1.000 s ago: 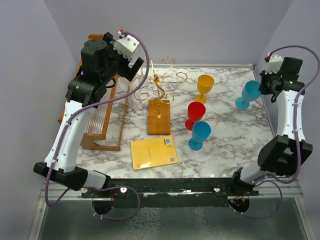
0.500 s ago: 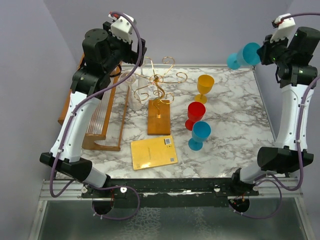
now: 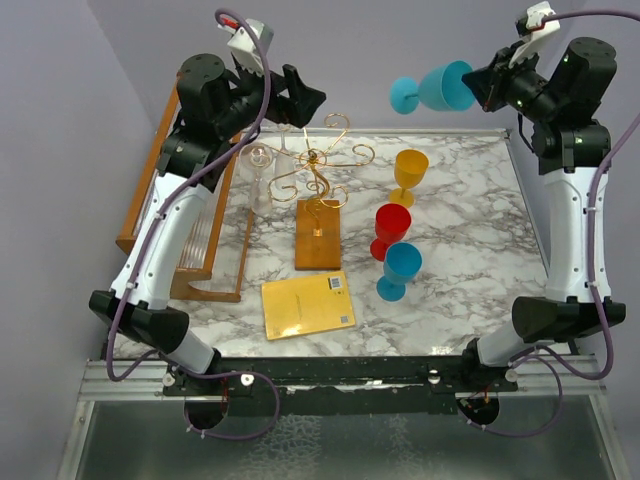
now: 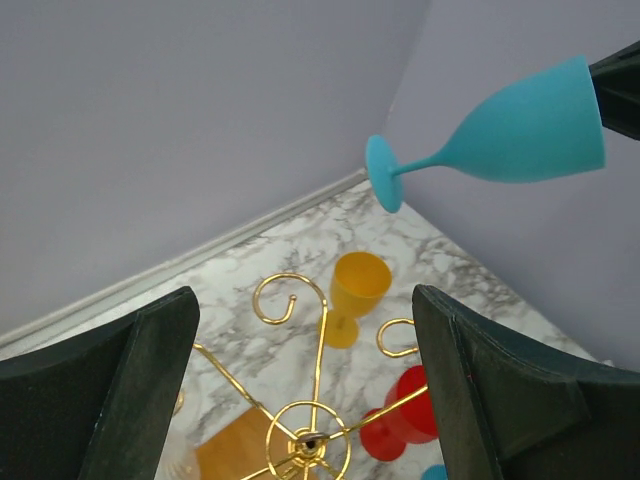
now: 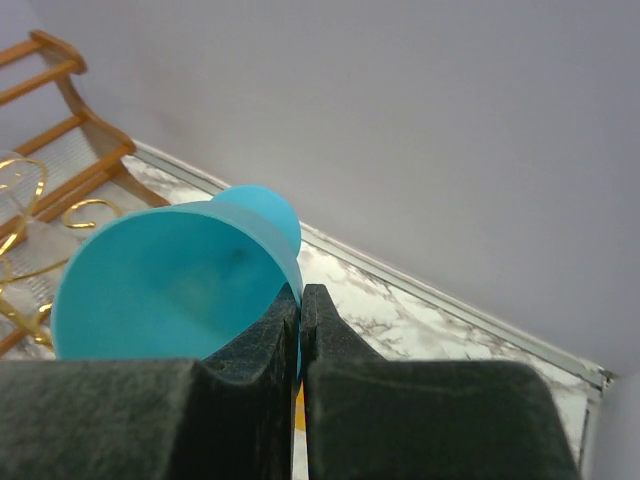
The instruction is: Place the wine glass upside down on the wine glass rack
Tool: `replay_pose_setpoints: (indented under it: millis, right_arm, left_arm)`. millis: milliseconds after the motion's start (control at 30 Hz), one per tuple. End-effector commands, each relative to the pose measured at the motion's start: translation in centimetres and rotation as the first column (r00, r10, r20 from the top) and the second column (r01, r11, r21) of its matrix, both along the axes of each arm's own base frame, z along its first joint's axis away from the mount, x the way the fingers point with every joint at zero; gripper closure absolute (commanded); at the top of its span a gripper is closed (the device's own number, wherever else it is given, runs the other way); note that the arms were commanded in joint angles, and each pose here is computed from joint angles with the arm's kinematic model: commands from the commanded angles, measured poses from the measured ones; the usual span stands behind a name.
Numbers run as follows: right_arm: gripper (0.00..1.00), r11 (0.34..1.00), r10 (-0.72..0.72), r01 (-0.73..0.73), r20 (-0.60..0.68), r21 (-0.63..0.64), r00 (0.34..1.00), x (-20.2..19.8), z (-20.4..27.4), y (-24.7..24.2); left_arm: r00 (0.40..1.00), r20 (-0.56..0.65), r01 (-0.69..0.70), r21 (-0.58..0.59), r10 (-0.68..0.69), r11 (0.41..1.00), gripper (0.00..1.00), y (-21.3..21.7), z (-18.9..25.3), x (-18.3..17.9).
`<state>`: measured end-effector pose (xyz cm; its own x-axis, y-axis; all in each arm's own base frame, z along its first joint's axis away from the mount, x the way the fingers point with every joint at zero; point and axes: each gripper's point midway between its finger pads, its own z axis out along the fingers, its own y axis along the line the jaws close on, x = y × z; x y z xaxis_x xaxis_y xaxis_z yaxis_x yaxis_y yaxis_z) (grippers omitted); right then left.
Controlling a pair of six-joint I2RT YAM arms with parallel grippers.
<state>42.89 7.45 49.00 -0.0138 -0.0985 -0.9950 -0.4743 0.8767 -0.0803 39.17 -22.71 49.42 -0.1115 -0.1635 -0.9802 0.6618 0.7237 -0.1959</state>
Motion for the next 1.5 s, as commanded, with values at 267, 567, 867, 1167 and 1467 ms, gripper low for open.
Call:
replay_pose_setpoints:
  millis: [267,567,867,1167,1467]
  right_arm:
    - [0.99,0.938,0.305,-0.322,0.139,0.129,0.942,-5.0,6.0,5.9]
    - [0.99,0.905,0.388,-0.407,0.151,0.123,0.909,-6.6,5.9,7.0]
    - [0.99,0.906,0.396,-0.413,0.163,0.094,0.904,-7.0,5.8,7.0]
    - [0.99,0.909,0.394,-0.410,0.172,0.069,0.903,-6.8,5.1,6.9]
    - [0.99,0.908,0.400,-0.415,0.172,0.062,0.900,-6.7,4.9,7.0]
  left_arm:
    - [0.957,-0.079,0.253,-0.239,-0.279,0.937,0.22,-5.7,1.2,0.1]
    - [0.917,-0.150,0.314,-0.295,-0.368,0.902,0.28,-8.8,-0.8,0.7]
    - [0.897,-0.172,0.350,-0.286,-0.407,0.892,0.51,-9.7,-2.0,0.1]
    - [0.884,-0.187,0.369,-0.283,-0.428,0.885,0.73,-10.4,-2.8,0.2]
    - [0.872,-0.222,0.367,-0.297,-0.437,0.882,0.75,-10.9,-3.5,0.4]
